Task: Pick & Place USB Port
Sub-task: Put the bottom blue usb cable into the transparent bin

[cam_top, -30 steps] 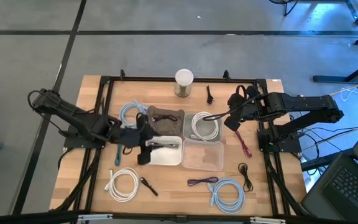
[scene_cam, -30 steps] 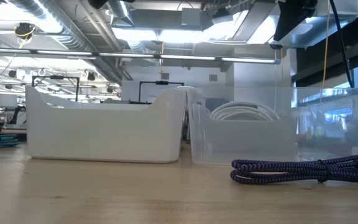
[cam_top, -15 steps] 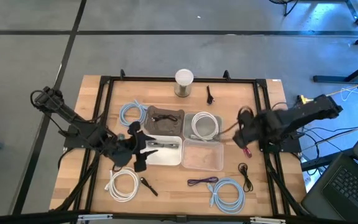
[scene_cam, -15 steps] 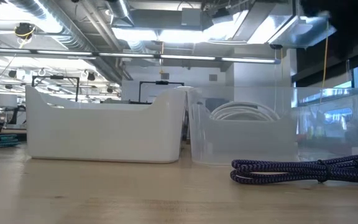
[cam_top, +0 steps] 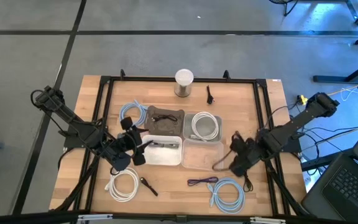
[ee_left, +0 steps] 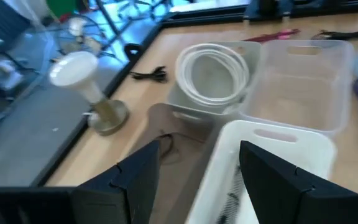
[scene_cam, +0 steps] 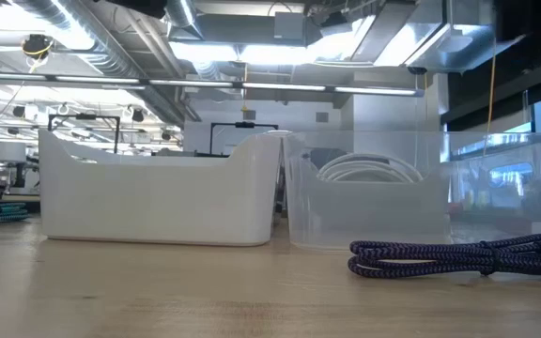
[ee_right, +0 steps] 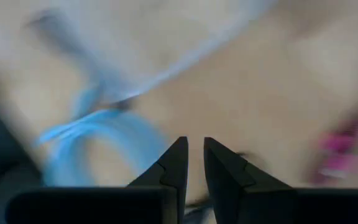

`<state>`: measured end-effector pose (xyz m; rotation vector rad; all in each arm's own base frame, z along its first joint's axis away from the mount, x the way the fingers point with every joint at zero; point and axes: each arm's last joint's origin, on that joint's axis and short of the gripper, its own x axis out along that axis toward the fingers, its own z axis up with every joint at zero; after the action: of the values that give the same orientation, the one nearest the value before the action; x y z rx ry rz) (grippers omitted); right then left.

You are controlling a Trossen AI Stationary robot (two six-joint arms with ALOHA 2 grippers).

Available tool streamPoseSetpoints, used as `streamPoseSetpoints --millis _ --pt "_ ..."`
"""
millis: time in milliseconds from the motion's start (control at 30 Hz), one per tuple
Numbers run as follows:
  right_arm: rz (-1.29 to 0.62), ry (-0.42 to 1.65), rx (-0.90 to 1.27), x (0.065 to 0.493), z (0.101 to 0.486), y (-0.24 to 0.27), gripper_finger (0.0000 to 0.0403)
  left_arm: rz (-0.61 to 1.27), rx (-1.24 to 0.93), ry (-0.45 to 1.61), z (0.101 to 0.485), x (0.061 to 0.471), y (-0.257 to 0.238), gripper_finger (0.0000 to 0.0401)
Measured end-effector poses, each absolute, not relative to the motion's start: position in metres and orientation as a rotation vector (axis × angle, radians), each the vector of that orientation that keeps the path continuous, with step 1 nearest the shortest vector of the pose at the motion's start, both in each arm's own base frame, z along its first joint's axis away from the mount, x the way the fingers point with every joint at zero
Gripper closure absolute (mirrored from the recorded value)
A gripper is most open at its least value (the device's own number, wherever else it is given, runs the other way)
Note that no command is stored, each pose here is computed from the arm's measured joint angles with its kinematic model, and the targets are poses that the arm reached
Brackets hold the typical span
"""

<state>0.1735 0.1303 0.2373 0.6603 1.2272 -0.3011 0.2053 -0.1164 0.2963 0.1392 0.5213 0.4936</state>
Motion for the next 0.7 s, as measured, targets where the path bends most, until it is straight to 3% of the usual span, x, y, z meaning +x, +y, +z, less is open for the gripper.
streamPoseSetpoints --millis 133,267,700 --pt "-0.120 1.124 0.694 0.173 0.245 0.157 0.0348 0.534 0.150 0.503 0.297 0.206 -0.113 0.0192" --pt "-0.095 1.091 0.651 0.169 0.236 0.178 0.0348 0.561 0.145 0.504 0.297 0.209 -0.108 0.0192" --pt "0.023 1.374 0.261 0.176 0.159 0.218 0.0347 0.587 0.097 0.525 0.297 0.217 -0.095 0.0192"
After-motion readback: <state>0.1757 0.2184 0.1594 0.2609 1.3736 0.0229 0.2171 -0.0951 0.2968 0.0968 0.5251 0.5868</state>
